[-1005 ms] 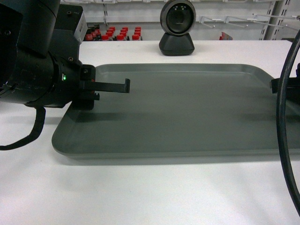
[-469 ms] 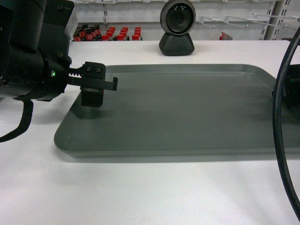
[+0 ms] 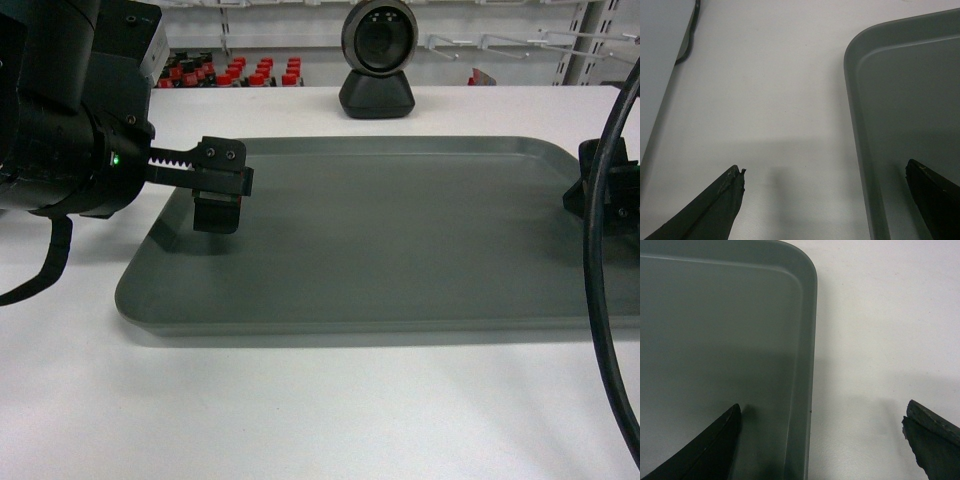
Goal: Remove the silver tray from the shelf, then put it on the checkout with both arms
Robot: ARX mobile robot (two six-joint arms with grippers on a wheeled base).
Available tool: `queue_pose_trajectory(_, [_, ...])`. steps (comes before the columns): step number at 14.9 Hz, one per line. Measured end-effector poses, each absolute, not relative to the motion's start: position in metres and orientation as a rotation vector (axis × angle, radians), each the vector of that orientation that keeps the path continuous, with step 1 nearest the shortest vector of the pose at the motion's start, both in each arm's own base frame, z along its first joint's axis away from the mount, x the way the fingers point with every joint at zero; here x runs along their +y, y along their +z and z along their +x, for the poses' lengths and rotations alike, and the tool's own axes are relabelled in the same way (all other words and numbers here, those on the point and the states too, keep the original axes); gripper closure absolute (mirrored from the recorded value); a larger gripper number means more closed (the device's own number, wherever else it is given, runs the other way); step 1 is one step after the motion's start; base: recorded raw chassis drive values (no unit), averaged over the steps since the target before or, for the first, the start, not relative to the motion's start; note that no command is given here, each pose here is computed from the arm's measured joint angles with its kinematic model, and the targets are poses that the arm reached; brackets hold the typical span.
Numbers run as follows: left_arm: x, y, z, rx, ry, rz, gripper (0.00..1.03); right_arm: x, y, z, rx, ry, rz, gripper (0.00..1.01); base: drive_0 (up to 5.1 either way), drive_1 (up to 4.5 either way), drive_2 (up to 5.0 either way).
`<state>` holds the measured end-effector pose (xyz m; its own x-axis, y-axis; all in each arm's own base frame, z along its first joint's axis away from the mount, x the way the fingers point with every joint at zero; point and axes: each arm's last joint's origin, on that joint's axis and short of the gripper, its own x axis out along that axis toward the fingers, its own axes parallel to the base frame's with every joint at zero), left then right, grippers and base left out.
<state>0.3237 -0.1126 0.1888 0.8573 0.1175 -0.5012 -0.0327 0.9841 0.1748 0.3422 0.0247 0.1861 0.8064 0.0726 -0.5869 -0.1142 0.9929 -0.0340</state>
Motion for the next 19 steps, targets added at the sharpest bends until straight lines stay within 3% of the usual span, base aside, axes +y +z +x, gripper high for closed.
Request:
queue_pose_trajectory(3, [-0.112, 0.197, 0.32, 0.527, 0.065, 0.151, 0.05, 0.025, 0.191, 0.34, 0.621, 0.105, -0.068, 0.03, 0.0, 0.0, 0.0])
queue_pose_trajectory(6, [-0.111, 0.224, 0.308, 0.489, 0.037, 0.124, 0.05, 0.025, 0.219, 0.336, 0.553, 0.118, -0.055, 0.03, 0.0, 0.0, 0.0])
queue_pose_trajectory(8, [-0.105, 0.307, 0.263, 0.24, 0.026, 0.056, 0.05, 0.02, 0.288, 0.306, 0.336, 0.162, -0.012, 0.03, 0.0, 0.0, 0.0])
queue_pose_trajectory(10, [-0.087, 0.328, 0.242, 0.192, 0.067, 0.035, 0.05, 0.012, 0.313, 0.287, 0.241, 0.145, 0.016, 0.03, 0.0, 0.0, 0.0])
queue_pose_trajectory(12, [-0.07, 0.336, 0.221, 0.175, 0.096, 0.013, 0.05, 0.006, 0.328, 0.264, 0.189, 0.124, 0.041, 0.03, 0.0, 0.0, 0.0])
queue_pose_trajectory(15, [-0.064, 0.323, 0.21, 0.223, 0.093, 0.006, 0.05, 0.006, 0.324, 0.251, 0.191, 0.11, 0.064, 0.03, 0.0, 0.0, 0.0])
queue_pose_trajectory(16, [-0.064, 0.317, 0.213, 0.197, 0.087, -0.013, 0.07, 0.002, 0.305, 0.239, 0.025, 0.015, 0.025, 0.22, 0.0, 0.0, 0.0])
queue_pose_trajectory(17, [-0.052, 0.303, 0.2, 0.023, 0.006, -0.037, 0.27, 0.001, 0.284, 0.214, 0.001, 0.008, 0.012, 0.42, 0.0, 0.0, 0.0])
queue_pose_trajectory(19, [-0.034, 0.28, 0.182, -0.022, 0.006, -0.025, 0.5, 0.0, 0.267, 0.189, 0.039, 0.0, 0.007, 0.66, 0.0, 0.0, 0.0])
